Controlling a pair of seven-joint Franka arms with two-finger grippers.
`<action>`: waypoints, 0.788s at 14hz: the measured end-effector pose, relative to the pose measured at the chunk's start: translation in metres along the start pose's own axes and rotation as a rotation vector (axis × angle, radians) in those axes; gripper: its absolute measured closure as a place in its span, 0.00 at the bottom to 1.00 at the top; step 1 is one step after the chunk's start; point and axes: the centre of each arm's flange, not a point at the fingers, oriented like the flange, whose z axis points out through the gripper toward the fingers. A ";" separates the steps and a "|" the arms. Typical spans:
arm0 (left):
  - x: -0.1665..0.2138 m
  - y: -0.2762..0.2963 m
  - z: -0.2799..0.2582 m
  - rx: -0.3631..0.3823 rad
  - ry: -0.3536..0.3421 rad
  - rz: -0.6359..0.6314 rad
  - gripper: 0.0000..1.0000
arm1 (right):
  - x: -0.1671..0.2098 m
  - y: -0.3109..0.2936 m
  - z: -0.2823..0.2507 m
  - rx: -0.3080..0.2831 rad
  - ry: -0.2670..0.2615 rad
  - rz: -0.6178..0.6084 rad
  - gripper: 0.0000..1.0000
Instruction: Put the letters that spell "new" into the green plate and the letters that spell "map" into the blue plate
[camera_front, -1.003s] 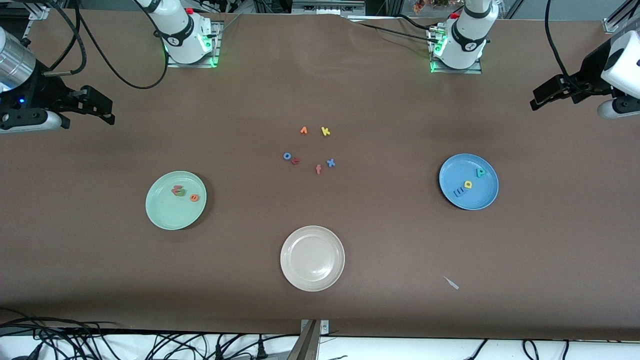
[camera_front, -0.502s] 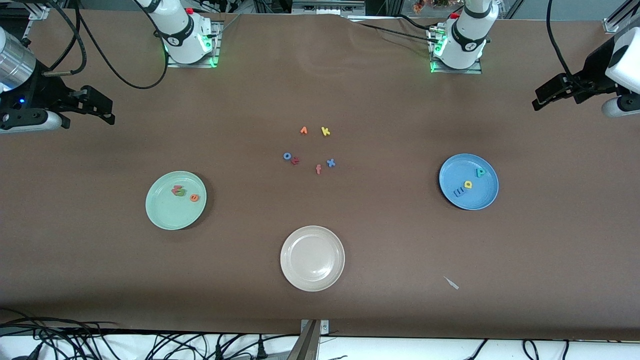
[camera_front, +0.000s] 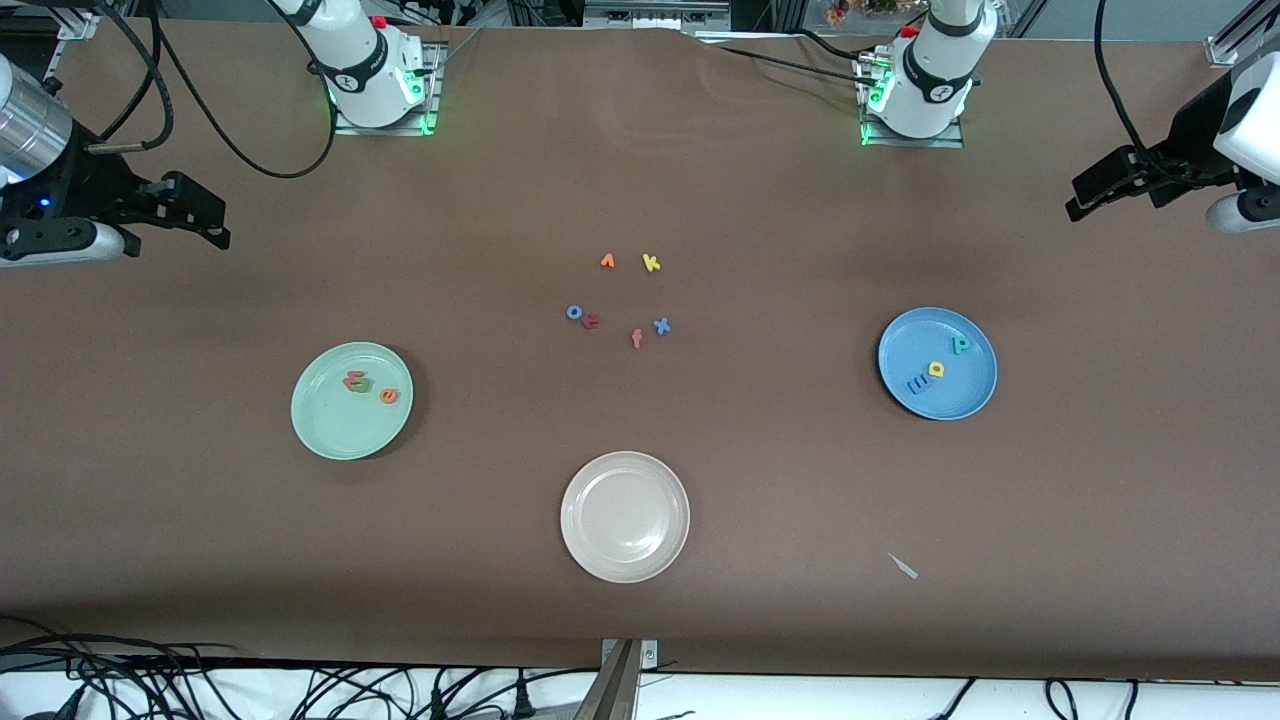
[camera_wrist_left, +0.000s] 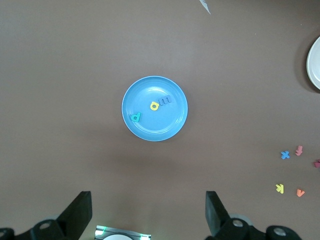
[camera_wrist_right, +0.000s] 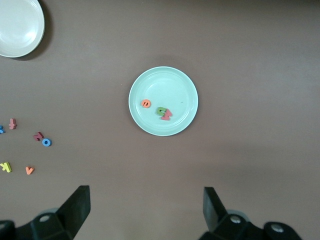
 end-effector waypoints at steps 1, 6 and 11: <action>0.000 0.000 -0.001 0.000 0.001 0.000 0.00 | 0.000 0.000 0.000 0.000 0.000 0.000 0.00; 0.002 0.000 0.001 0.000 -0.001 0.000 0.00 | 0.000 0.000 0.000 0.000 -0.001 0.000 0.00; 0.003 0.001 0.003 0.000 -0.006 0.002 0.00 | 0.000 0.000 0.001 0.000 -0.002 0.000 0.00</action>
